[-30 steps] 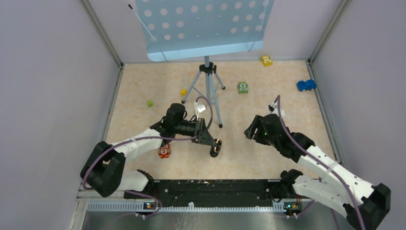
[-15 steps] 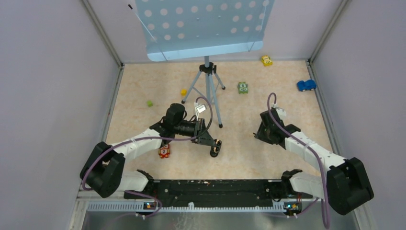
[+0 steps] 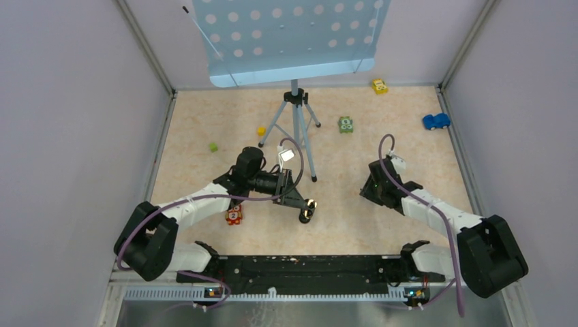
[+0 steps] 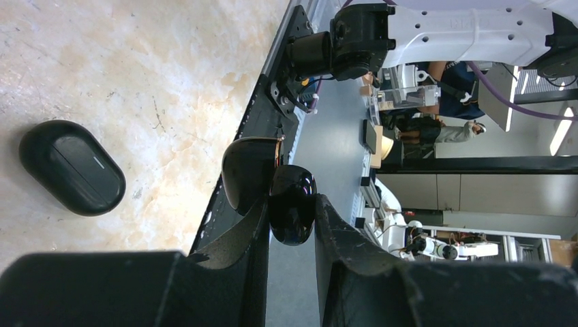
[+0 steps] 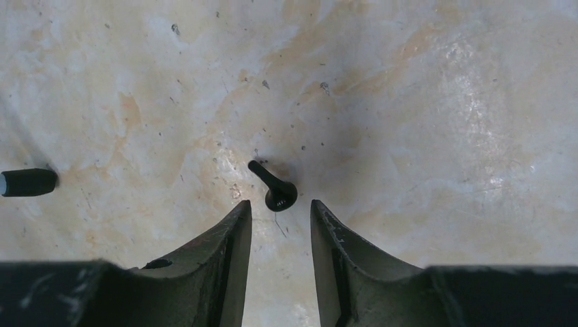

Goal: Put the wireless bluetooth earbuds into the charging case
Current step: Pick up the right earbud from the center of the board.

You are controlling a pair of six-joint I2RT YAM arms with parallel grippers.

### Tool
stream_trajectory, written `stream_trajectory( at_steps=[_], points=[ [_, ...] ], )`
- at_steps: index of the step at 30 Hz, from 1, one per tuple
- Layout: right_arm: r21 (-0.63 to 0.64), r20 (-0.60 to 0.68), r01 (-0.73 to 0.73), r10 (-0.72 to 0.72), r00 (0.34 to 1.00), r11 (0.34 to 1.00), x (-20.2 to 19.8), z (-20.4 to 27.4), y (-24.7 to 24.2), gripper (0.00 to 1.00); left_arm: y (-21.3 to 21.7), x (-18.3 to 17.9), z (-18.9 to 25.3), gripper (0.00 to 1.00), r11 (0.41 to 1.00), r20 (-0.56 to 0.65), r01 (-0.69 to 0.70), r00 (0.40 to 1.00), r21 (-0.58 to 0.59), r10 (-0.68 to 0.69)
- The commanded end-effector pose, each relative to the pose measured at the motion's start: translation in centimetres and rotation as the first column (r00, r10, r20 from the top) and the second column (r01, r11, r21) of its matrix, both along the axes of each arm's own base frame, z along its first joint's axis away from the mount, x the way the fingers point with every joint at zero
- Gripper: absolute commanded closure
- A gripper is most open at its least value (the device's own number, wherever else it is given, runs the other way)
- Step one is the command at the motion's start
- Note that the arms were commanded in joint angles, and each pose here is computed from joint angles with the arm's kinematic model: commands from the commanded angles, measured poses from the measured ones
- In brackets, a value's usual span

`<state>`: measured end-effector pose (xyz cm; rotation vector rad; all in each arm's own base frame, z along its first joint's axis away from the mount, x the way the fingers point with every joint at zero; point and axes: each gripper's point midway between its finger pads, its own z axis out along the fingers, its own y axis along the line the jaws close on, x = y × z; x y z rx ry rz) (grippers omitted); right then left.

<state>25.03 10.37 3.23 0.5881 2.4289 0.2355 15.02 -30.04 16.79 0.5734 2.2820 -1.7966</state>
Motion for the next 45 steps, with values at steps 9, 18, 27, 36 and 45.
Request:
stream_trajectory(
  at_steps=[9, 18, 27, 36, 45],
  points=[
    [-0.054, 0.017, -0.003, 0.004, 1.0, 0.999, 1.6, -0.2, -0.4, 0.69, -0.3, 0.1, 1.3, 1.0, 0.999, 0.08, 0.034, 0.996, -0.035, -0.032],
    [-0.062, 0.003, -0.008, 0.008, 1.0, 0.998, 1.5, -1.7, -0.5, 0.77, -0.1, 0.0, 1.5, 1.0, 0.999, 0.084, 0.028, 0.996, -0.035, -0.025],
    [-0.058, 0.034, -0.134, 0.136, 0.99, 0.989, 2.0, -0.7, 0.8, 0.9, -0.2, 0.2, 2.0, 1.0, 0.999, 0.105, 0.025, 0.994, -0.04, -0.02],
    [0.019, 0.0, -0.454, 0.454, 0.891, 0.891, -1.9, 0.2, 3.9, 0.95, -0.4, 0.6, 2.7, 1.0, 0.998, 0.149, 0.048, 0.988, -0.036, -0.042],
    [0.049, -0.092, -0.442, 0.444, 0.891, 0.896, -4.6, -1.5, 3.8, 0.88, -0.4, 0.6, 2.4, 1.0, 0.998, 0.13, 0.044, 0.991, -0.042, -0.038]
  ],
)
